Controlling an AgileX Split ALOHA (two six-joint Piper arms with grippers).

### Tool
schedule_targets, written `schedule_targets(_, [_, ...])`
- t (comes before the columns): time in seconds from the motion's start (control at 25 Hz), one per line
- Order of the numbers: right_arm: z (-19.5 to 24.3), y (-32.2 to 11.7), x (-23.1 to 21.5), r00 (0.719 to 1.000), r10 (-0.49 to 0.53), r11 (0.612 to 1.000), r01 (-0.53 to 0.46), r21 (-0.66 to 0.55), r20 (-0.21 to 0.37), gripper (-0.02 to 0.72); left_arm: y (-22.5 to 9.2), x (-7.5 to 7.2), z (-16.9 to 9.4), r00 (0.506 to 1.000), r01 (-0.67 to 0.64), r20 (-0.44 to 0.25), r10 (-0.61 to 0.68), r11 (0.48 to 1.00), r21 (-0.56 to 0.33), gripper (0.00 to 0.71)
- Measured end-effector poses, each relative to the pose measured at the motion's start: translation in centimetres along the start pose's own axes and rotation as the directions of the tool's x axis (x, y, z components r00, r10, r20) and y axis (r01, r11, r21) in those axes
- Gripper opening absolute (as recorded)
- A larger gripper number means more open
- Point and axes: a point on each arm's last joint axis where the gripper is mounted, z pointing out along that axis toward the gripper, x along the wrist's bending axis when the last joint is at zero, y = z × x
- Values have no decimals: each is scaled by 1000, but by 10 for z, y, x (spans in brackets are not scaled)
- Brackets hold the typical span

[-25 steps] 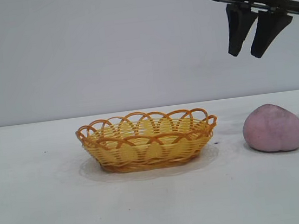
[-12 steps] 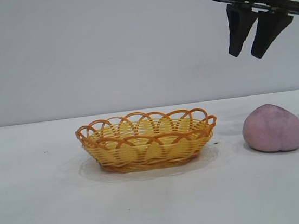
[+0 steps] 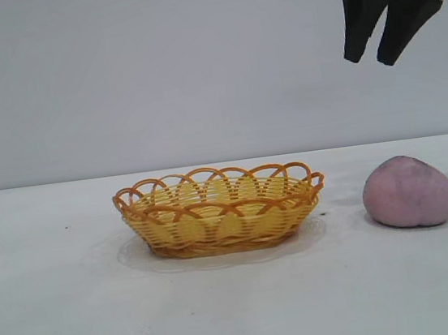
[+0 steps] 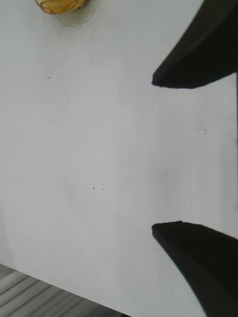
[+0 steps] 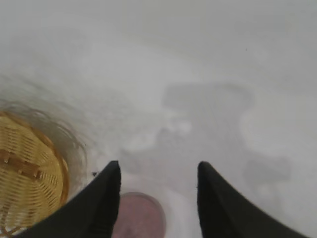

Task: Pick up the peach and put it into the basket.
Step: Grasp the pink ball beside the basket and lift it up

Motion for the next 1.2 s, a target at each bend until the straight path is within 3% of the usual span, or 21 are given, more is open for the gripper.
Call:
schedule_targets(0.24, [-2,-11,4,999,-4,993,8,117,-37,305,0,0,0,1000,0,0,0,1000,-1,531])
schedule_targets(0.52, [-3,-18,4,996,80,977,-72,199,-30,305,0,0,0,1000,0,0,0,1000,-1,531])
schedule_targets(0.6, [-3,-19,6,995,95,972,-89,219,-19,305,0,0,0,1000,0,0,0,1000,-1,531])
schedule_targets(0.8, [10,-21,27,996,46,955,-65,288,72,305,0,0,0,1000,0,0,0,1000,-2,531])
schedule_targets(1.2, [36,-29,51,997,26,928,-51,369,70,305,0,0,0,1000,0,0,0,1000,-2,531])
